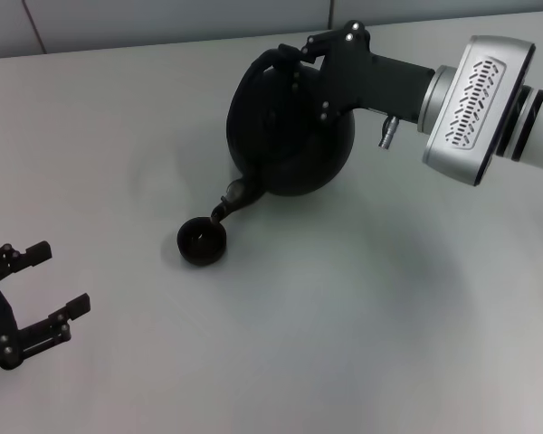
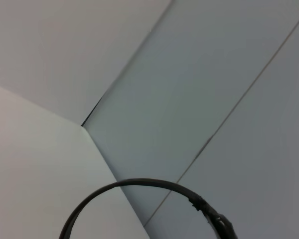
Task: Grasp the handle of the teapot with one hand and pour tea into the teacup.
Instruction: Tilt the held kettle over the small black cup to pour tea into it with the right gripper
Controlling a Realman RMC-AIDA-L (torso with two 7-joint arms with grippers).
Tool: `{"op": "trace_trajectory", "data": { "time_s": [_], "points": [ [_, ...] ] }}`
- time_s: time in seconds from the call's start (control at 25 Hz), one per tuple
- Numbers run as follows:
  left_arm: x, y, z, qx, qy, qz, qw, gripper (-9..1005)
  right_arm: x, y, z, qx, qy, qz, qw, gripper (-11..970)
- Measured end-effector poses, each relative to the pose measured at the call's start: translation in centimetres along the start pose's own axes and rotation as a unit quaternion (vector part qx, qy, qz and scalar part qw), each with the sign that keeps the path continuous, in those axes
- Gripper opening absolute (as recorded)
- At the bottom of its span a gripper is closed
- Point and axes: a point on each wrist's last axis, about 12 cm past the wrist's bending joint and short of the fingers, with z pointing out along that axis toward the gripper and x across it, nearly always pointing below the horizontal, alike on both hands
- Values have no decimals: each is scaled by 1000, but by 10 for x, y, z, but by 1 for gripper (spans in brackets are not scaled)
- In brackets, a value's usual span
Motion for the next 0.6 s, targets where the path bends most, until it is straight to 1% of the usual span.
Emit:
{"op": "trace_trajectory", "data": {
  "time_s": [0.12, 0.44, 0.6],
  "points": [
    [0, 0, 0, 0, 0, 0, 1000, 785, -1, -1, 1, -3, -1, -10, 1000, 126],
    [-1, 1, 0, -3, -1, -3, 1000, 785, -3, -4, 5, -4, -4, -14, 1000, 134],
    [-1, 2, -1, -4, -2, -3, 1000, 785, -4, -5, 4, -5, -7, 13, 1000, 138]
  ]
}}
